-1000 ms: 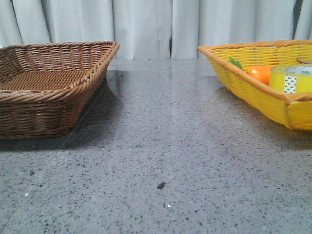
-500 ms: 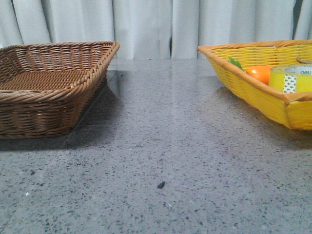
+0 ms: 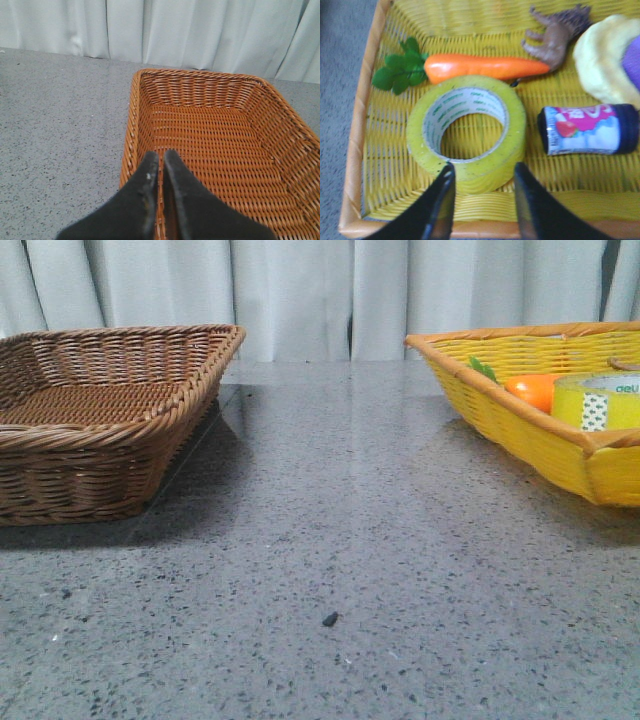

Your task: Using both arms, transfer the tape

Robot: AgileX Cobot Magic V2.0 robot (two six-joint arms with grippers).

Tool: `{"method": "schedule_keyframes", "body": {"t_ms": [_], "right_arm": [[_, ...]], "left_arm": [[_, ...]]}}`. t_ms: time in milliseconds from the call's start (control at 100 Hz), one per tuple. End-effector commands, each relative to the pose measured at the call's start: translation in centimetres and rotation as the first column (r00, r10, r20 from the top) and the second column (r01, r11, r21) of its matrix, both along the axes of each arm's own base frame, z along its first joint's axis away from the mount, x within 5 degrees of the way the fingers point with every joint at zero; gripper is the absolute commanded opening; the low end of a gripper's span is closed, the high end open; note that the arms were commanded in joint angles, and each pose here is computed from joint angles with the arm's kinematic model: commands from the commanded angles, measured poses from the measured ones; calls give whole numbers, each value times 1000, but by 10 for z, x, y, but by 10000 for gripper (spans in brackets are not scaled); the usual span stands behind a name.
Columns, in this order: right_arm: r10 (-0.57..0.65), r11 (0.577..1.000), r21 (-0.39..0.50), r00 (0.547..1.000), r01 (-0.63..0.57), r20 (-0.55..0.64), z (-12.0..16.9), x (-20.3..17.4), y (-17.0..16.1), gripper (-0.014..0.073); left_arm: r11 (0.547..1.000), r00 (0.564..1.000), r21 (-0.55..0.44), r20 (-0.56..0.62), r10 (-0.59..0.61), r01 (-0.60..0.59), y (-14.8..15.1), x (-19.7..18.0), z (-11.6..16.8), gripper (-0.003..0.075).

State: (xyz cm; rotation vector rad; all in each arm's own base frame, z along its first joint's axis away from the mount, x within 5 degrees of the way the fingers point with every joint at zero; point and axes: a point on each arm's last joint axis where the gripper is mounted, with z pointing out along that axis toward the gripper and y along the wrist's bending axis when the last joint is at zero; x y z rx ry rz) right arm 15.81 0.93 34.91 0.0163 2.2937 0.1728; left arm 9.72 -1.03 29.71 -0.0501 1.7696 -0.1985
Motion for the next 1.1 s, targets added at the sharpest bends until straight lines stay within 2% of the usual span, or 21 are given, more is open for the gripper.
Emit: {"method": "schedule_keyframes", "body": {"t_ms": [0,180,390,740,860,1090], "right_arm": [[32,999,15,999,-32,11,17,16,4,326],[153,988,17,981,-152,-123,14,47,25,330],[254,967,20,952,-254,-173,5,80,55,330],[243,967,-5,930,-254,-275,-24,114,60,330],[234,965,-44,922,-260,-309,-34,121,59,330],[229,964,-47,909,-261,-347,-45,128,59,329]], "left_arm": [[1000,995,-21,101,14,-12,1,2,18,-21],[1000,995,-21,103,14,-12,1,2,19,-21],[1000,995,-21,103,14,-12,1,2,19,-21],[1000,994,-21,108,15,-13,1,2,19,-21],[1000,994,-21,108,15,-13,1,2,19,-21],[1000,994,-21,108,15,-13,1,2,19,-21]]}}
